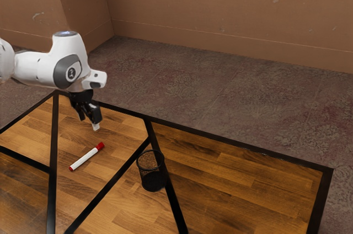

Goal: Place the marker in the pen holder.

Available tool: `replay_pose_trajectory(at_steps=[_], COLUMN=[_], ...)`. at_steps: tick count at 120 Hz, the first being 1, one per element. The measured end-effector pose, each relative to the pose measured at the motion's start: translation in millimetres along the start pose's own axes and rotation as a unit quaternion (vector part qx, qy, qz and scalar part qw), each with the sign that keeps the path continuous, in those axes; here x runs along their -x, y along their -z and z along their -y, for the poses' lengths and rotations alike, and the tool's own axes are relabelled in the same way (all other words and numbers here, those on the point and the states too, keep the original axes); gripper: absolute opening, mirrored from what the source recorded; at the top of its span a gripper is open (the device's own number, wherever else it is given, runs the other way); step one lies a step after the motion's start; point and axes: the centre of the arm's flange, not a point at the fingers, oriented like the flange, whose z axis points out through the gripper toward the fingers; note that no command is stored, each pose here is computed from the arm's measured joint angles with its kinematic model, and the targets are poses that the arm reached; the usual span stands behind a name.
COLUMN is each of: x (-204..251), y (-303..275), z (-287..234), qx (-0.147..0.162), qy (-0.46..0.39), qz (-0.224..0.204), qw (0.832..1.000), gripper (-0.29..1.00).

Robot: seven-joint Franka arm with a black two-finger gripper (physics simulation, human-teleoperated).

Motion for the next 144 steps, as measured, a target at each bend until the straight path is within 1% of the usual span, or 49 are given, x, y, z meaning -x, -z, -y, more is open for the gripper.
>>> replay_pose_trajectory(at_steps=[10, 23, 47, 86, 118, 125, 131, 138, 144], x=[3.9, 13.9, 10.7, 7.9, 8.1, 7.6, 9.3, 17.9, 21.3], y=[-23.1, -55.0, -78.8, -95.5, -99.7, -93.5, -74.4, -29.1, 18.9], z=[-3.0, -11.5, -12.1, -13.1, -11.9, -11.4, -11.9, -17.2, -32.5], qx=[-0.002, -0.002, -0.009, -0.010, -0.012, -0.015, -0.021, -0.033, -0.045], qy=[0.004, 0.007, 0.015, 0.027, 0.034, 0.036, 0.037, 0.038, 0.031], qz=[0.006, 0.011, 0.001, -0.002, -0.002, -0.006, -0.019, -0.048, -0.080], qw=[1.000, 1.000, 1.000, 1.000, 0.999, 0.999, 0.999, 0.998, 0.995], gripper=[0.46, 0.37, 0.30, 0.25, 0.05, 0.01, -0.01, -0.03, -0.05])
